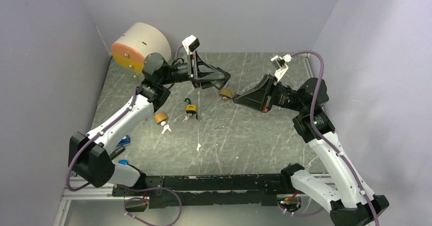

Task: Unlock with the key
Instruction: Unlock the lock.

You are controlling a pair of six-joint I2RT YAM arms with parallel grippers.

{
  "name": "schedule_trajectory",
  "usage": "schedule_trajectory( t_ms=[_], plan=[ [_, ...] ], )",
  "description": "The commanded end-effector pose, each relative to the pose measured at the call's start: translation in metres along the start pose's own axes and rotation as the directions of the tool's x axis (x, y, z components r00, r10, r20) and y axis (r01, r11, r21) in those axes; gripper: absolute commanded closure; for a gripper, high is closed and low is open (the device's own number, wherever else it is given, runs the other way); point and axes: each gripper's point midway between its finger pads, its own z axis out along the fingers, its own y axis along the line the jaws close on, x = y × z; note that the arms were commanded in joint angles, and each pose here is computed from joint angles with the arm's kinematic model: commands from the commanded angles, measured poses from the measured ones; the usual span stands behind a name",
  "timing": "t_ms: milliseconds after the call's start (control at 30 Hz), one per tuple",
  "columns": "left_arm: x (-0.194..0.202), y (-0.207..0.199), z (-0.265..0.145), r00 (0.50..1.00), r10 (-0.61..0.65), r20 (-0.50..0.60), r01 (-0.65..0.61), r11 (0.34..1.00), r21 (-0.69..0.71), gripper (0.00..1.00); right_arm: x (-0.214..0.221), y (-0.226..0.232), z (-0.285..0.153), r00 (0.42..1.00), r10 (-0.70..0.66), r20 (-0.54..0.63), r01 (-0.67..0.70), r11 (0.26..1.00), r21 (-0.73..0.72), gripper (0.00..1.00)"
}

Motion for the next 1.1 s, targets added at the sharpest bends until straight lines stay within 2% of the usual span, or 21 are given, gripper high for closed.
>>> schedule_trajectory(
  t_ms=[0, 433, 1067],
  plan=[
    [0.004, -0.046, -0.004, 0.997, 0.077, 0.028, -0.079, 0.993, 0.084, 0.98, -0.015, 0.010, 0.003, 0.999, -0.007, 0.051, 0.008, 1.000, -0.015, 1.00],
    [0.007, -0.046, -0.004, 0.995, 0.095, 0.009, -0.096, 0.991, 0.099, 0.98, -0.015, -0.019, 0.006, 0.995, 0.045, 0.094, -0.052, 0.996, 0.076, 1.00],
    [0.016, -0.037, -0.006, 0.990, 0.140, -0.020, -0.139, 0.987, 0.077, 0.97, -0.020, -0.017, 0.013, 0.992, 0.078, 0.100, -0.080, 0.997, 0.018, 1.00]
  ],
)
